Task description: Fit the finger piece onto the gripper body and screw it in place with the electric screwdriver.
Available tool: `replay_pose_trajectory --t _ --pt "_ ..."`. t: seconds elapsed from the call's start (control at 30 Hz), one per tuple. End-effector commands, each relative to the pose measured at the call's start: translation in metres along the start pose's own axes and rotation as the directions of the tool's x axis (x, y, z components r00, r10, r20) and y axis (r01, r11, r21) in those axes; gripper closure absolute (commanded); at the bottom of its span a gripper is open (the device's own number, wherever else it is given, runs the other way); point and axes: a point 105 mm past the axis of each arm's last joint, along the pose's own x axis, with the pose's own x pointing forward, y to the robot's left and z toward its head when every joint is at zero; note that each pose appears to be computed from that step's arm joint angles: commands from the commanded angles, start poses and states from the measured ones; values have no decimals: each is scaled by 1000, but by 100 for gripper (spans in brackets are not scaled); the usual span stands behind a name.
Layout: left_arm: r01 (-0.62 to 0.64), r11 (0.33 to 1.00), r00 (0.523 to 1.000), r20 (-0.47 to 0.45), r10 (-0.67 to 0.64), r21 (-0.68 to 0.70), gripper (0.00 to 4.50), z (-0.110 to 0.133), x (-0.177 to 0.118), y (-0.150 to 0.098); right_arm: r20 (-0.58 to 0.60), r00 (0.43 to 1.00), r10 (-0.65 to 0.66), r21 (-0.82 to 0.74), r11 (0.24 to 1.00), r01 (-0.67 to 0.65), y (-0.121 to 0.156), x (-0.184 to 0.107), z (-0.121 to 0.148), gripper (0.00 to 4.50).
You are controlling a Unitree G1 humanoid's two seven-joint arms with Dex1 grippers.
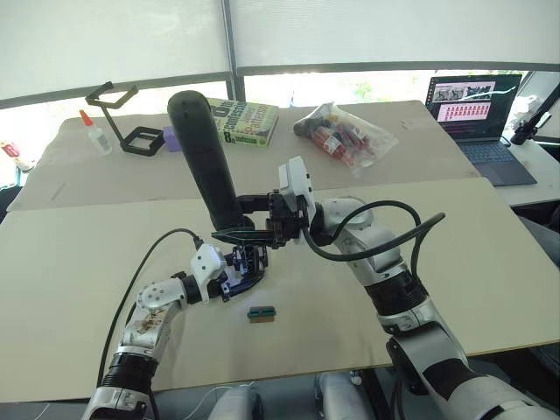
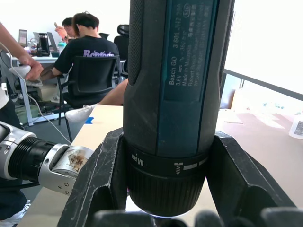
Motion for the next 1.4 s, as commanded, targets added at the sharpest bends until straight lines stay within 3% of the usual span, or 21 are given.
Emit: replay_pose_trajectory --t 0.03,0.3,0.7,1.13,1.2,1.27,1.4 --pt "60 998 998 10 -60 -17 205 0 2 -12 -182 983 -8 96 995 26 5 -11 -49 255" --pt "58 998 998 4 -58 -15 205 -1 2 -12 -121 993 -5 44 999 11 3 -10 -26 255" --pt "45 999 997 -57 -46 -19 205 -14 4 -11 143 985 101 -156 985 -78 7 -6 68 255" --pt "28 999 998 -59 -30 -29 205 -16 5 -9 203 966 159 -172 977 -125 15 -16 80 255" --pt "9 999 999 -44 -11 -36 100 -14 5 -7 198 968 153 -175 977 -119 14 -18 79 255" --pt "-8 999 999 -39 7 -35 24 -12 3 -4 199 969 146 -178 978 -111 13 -21 80 255" --pt "-30 999 999 -40 29 -20 7 -12 -6 -1 210 969 131 -189 978 -91 11 -31 86 255"
